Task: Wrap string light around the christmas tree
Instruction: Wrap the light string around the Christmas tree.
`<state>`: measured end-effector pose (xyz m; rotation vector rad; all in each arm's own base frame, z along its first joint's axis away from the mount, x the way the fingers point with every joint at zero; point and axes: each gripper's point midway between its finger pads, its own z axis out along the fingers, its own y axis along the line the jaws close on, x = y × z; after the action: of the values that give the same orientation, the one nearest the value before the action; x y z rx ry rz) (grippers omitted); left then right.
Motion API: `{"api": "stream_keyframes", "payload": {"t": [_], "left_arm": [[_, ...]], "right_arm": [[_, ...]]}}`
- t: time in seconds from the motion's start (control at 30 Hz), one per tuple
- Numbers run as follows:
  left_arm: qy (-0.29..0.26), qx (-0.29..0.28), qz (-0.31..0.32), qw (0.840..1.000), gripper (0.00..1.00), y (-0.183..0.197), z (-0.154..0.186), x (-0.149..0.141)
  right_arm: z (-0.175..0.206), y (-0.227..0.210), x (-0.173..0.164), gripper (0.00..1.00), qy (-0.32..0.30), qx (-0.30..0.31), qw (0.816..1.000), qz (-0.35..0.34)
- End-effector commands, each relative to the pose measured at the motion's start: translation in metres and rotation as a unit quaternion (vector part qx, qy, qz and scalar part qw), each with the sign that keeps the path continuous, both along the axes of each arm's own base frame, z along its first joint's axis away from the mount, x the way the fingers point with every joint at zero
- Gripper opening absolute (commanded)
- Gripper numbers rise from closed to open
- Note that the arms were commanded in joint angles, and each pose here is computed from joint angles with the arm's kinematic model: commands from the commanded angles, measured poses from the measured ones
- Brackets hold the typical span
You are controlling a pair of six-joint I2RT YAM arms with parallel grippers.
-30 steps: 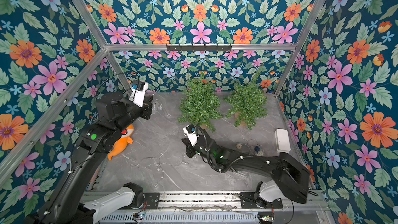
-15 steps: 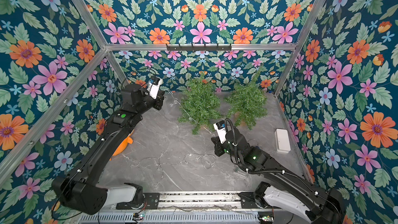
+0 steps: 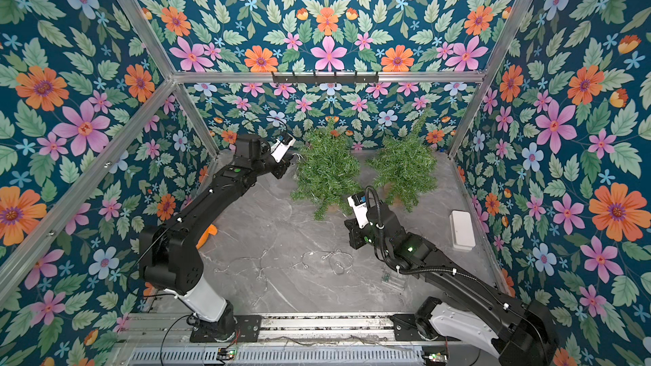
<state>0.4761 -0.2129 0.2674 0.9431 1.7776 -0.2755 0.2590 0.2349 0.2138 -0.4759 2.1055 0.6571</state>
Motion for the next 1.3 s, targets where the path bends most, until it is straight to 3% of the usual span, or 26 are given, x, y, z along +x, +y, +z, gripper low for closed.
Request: {"api": "stream_keyframes", "payload": {"t": [0.0, 0.2, 0.4, 0.57, 0.77, 0.93, 1.07, 1.27], "left_arm": [[-0.022, -0.021, -0.047, 0.998, 0.00, -0.016, 0.016, 0.002], [-0.028, -0.030, -0.063, 0.997, 0.00, -0.029, 0.022, 0.006], [0.055, -0.049, -0.078, 0.994, 0.00, -0.038, -0.038, -0.003], [0.047, -0.062, -0.069, 0.995, 0.13, -0.031, -0.025, -0.007], [0.036, -0.086, -0.007, 0.996, 0.37, 0.000, 0.008, -0.002], [0.037, -0.091, 0.031, 0.995, 0.55, 0.016, 0.014, -0.015], [0.084, -0.133, 0.084, 0.984, 0.56, 0.026, 0.015, -0.030], [0.146, -0.208, 0.093, 0.963, 0.57, 0.007, -0.013, -0.093]], "right_arm": [[0.000, -0.004, 0.009, 0.00, 0.016, 0.015, 1.000, -0.010], [-0.001, -0.006, 0.021, 0.00, 0.022, 0.017, 0.999, -0.024], [-0.002, -0.014, 0.038, 0.00, 0.029, 0.014, 0.998, -0.050], [0.003, -0.019, 0.041, 0.00, 0.027, 0.008, 0.998, -0.052], [0.001, -0.019, 0.047, 0.00, 0.031, -0.011, 0.998, -0.050], [-0.001, -0.026, 0.053, 0.00, 0.035, -0.027, 0.997, -0.061], [-0.011, -0.023, 0.054, 0.00, 0.053, -0.023, 0.997, -0.053], [-0.028, -0.030, 0.059, 0.00, 0.073, -0.048, 0.994, -0.069]]}}
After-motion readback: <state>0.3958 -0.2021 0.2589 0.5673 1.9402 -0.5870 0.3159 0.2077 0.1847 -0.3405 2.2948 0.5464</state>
